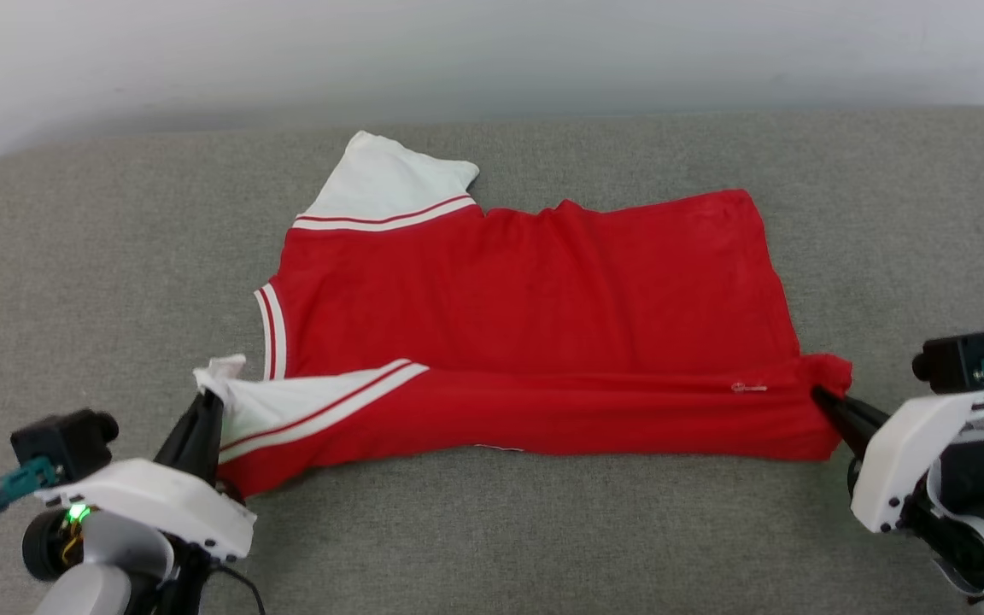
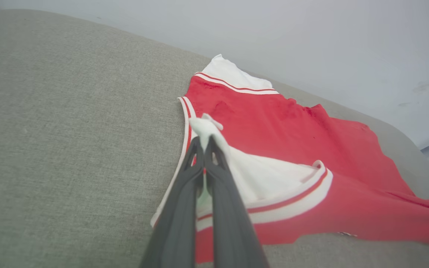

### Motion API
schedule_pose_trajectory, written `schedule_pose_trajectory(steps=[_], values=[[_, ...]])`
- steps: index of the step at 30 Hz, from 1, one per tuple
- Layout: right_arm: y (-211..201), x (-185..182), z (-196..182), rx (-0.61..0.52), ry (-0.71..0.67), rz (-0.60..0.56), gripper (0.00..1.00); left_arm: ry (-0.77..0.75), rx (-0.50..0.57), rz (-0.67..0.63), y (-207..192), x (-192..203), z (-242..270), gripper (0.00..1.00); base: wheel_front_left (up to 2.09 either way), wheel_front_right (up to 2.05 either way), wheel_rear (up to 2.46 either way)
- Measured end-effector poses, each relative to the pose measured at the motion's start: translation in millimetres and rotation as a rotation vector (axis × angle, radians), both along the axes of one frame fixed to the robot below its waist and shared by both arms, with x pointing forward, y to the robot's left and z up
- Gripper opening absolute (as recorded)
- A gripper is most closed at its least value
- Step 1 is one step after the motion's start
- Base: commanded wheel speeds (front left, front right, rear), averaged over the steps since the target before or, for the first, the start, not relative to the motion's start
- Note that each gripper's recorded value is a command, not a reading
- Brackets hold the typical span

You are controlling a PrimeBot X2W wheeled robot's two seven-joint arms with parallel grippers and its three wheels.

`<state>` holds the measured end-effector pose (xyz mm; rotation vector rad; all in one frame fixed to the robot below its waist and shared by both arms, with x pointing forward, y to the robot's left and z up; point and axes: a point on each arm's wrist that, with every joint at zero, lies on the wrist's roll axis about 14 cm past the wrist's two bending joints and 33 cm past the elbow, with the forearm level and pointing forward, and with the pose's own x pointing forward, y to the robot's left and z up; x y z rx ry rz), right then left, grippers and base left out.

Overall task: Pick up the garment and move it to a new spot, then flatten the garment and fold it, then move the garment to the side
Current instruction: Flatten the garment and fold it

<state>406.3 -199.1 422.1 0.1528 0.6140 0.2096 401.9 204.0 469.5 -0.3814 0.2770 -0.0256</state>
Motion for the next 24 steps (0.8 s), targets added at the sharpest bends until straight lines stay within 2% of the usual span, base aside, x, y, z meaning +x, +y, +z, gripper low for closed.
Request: schedule_pose_trajectory(steps=[5, 6, 11, 12, 13, 14, 15, 16, 17, 18, 19, 24], values=[[6, 31, -1, -0.046, -0.008, 0.023, 0.00, -0.026, -0.006, -0.026, -7, 36, -5, 0.00, 0.00, 0.00, 0.00], [8, 43, -8, -0.066, 0.003, 0.030, 0.00, 0.002, 0.009, -0.049, -7, 49, -17, 0.00, 0.00, 0.00, 0.00], [15, 52, -32, -0.096, 0.055, 0.051, 0.00, 0.117, 0.009, -0.090, -14, 54, -56, 0.00, 0.00, 0.00, 0.00], [15, 52, -36, -0.099, 0.057, 0.050, 0.16, 0.143, 0.009, -0.100, -16, 53, -64, 0.00, 0.00, 0.00, 0.00], [15, 53, -38, -0.099, 0.055, 0.047, 0.40, 0.163, 0.008, -0.110, -18, 52, -70, 0.00, 0.00, 0.00, 0.00], [15, 53, -40, -0.096, 0.056, 0.043, 0.91, 0.175, 0.004, -0.123, -22, 52, -74, 0.00, 0.00, 0.00, 0.00], [16, 52, -42, -0.095, 0.057, 0.042, 1.00, 0.183, -0.003, -0.128, -24, 52, -77, 0.00, 0.00, 0.00, 0.00], [18, 52, -42, -0.087, 0.053, 0.040, 1.00, 0.185, -0.006, -0.130, -25, 53, -77, 0.10, 0.00, 0.00, 0.00], [19, 52, -43, -0.082, 0.047, 0.040, 1.00, 0.185, -0.005, -0.127, -24, 53, -78, 0.37, 0.00, 0.00, 0.00], [21, 52, -41, -0.080, 0.030, 0.043, 1.00, 0.185, -0.007, -0.127, -24, 53, -78, 0.93, 0.00, 0.00, 0.00], [21, 52, -38, -0.074, 0.012, 0.040, 1.00, 0.179, -0.009, -0.119, -22, 53, -77, 1.00, 0.00, 0.00, 0.00], [19, 56, -4, -0.050, -0.174, 0.009, 1.00, 0.110, -0.012, -0.074, -8, 57, -57, 1.00, 0.00, 0.00, 0.00]])
